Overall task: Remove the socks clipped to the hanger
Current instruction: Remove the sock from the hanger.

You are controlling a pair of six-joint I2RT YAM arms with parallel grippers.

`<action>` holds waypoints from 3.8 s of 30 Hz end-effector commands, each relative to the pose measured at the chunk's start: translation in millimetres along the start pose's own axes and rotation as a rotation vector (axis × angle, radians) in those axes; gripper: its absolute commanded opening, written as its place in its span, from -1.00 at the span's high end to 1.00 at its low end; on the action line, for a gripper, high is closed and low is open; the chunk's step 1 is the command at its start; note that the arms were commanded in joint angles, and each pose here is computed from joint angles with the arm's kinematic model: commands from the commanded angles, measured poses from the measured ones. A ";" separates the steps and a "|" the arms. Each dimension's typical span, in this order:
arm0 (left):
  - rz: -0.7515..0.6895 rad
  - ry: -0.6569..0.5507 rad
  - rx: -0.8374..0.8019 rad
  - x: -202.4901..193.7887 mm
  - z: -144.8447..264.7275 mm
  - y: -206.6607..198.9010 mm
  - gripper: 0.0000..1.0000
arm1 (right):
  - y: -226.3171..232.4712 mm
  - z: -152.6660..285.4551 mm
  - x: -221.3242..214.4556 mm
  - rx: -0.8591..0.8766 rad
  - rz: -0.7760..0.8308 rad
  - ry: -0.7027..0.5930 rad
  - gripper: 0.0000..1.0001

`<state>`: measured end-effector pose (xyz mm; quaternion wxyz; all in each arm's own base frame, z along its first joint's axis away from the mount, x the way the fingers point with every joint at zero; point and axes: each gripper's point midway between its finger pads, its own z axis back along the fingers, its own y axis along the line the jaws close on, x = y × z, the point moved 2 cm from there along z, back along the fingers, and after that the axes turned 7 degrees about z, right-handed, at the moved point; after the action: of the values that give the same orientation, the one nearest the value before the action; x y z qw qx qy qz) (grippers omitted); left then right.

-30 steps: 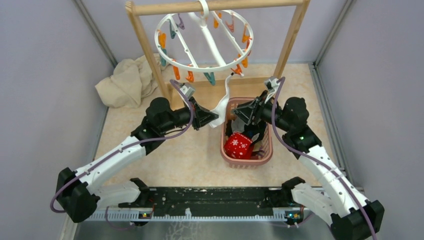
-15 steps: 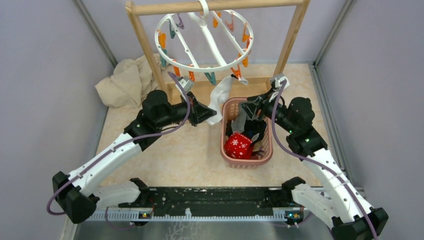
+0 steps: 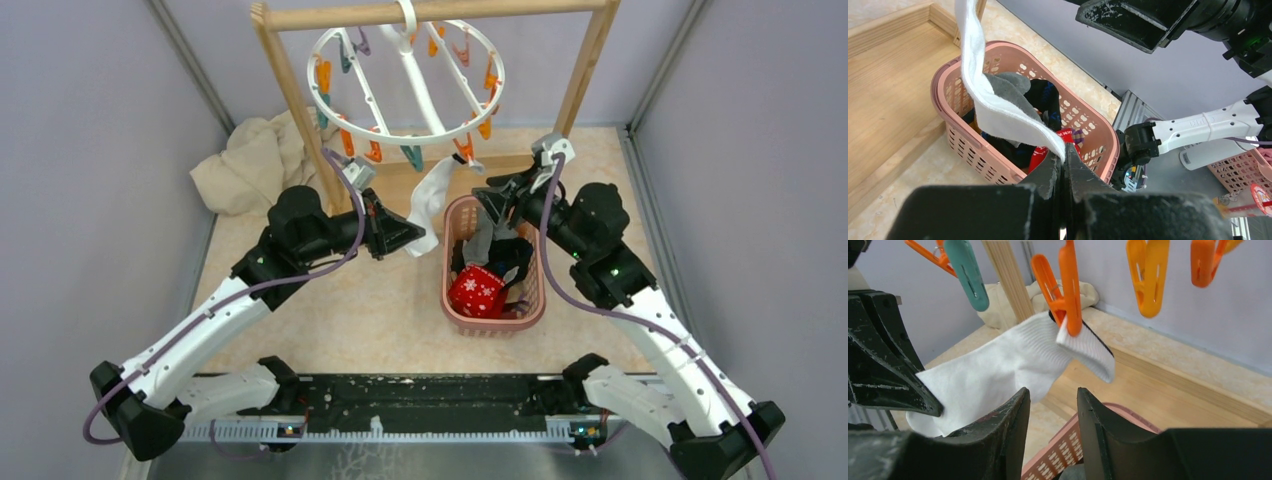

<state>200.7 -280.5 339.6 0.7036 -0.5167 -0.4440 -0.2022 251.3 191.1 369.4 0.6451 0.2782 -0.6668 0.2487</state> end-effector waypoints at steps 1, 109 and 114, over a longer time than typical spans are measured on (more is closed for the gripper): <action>0.012 0.010 -0.030 0.7 5.5 -8.6 1.00 | 0.9 -5.1 41.0 -0.033 0.087 -0.085 0.21; 0.018 0.097 -0.020 2.7 -28.0 -27.4 1.00 | 23.3 -26.8 62.1 -0.288 0.201 -0.062 -0.38; 0.015 0.098 -0.024 2.4 -29.3 -29.1 1.00 | 21.9 -19.9 60.2 -0.291 0.189 -0.063 -0.39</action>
<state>190.4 -313.9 335.9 0.7387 -0.5098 -0.3806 -0.2225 258.5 229.5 409.5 0.6507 0.1141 -0.7154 0.2273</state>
